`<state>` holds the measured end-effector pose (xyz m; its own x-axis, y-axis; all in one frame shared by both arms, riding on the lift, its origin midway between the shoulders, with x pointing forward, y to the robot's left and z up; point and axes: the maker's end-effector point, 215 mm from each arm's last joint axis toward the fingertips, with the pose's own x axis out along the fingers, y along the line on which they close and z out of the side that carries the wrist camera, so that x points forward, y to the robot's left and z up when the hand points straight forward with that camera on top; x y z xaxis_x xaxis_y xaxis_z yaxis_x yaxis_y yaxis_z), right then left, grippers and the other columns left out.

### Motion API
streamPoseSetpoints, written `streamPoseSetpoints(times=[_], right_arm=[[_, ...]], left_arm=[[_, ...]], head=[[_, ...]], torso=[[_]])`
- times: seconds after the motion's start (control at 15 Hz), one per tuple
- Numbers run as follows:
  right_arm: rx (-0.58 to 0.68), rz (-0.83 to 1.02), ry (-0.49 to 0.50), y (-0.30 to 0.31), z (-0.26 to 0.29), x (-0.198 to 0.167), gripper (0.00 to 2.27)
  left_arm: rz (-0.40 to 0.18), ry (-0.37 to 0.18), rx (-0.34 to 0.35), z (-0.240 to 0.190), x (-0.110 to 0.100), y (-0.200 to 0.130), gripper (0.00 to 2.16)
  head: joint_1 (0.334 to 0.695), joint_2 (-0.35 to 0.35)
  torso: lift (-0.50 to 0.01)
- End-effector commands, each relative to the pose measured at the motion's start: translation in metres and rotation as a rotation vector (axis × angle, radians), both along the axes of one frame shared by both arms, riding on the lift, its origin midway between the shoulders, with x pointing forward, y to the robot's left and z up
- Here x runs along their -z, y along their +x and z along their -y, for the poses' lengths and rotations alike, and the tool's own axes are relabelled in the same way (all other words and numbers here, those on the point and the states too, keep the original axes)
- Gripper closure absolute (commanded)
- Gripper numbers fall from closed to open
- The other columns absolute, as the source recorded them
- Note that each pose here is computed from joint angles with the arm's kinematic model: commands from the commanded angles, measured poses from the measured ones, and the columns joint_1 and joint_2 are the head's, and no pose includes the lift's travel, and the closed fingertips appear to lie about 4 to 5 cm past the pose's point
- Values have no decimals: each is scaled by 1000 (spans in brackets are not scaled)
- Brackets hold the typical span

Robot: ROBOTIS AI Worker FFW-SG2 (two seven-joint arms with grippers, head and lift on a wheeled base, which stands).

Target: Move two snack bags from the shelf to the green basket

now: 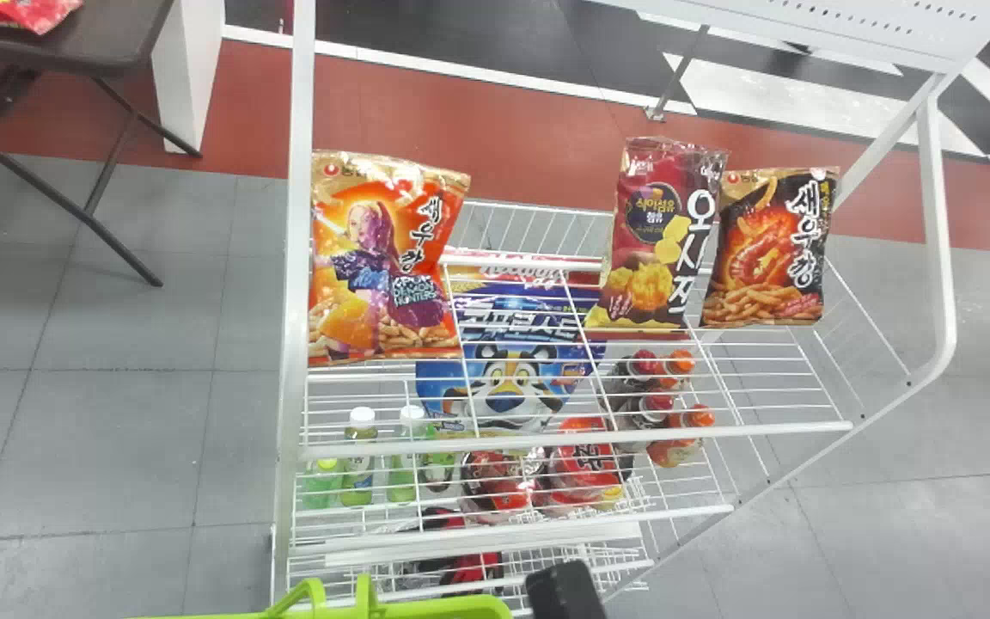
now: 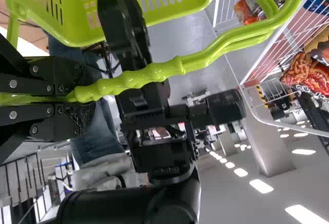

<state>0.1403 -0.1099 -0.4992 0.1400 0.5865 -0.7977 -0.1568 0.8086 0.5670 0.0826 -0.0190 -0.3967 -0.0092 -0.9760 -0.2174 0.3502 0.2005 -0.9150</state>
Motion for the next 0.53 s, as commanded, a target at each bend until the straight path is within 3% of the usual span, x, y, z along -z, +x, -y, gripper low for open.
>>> streamPoseSetpoints(times=[0.0,0.2,0.47], right_arm=[[31,48,23,16,12,-21,76],[83,238,-6,74,23,-46,87],[180,816,-86,208,34,-123,87]], left_arm=[[0,-1,2,1,0,-1,2148],[0,6,4,2,2,-2,2148],[2,18,12,5,4,-4,2148]], head=[[695,-350],[695,-350],[695,-350]], torso=[[-16],[-16],[-16]])
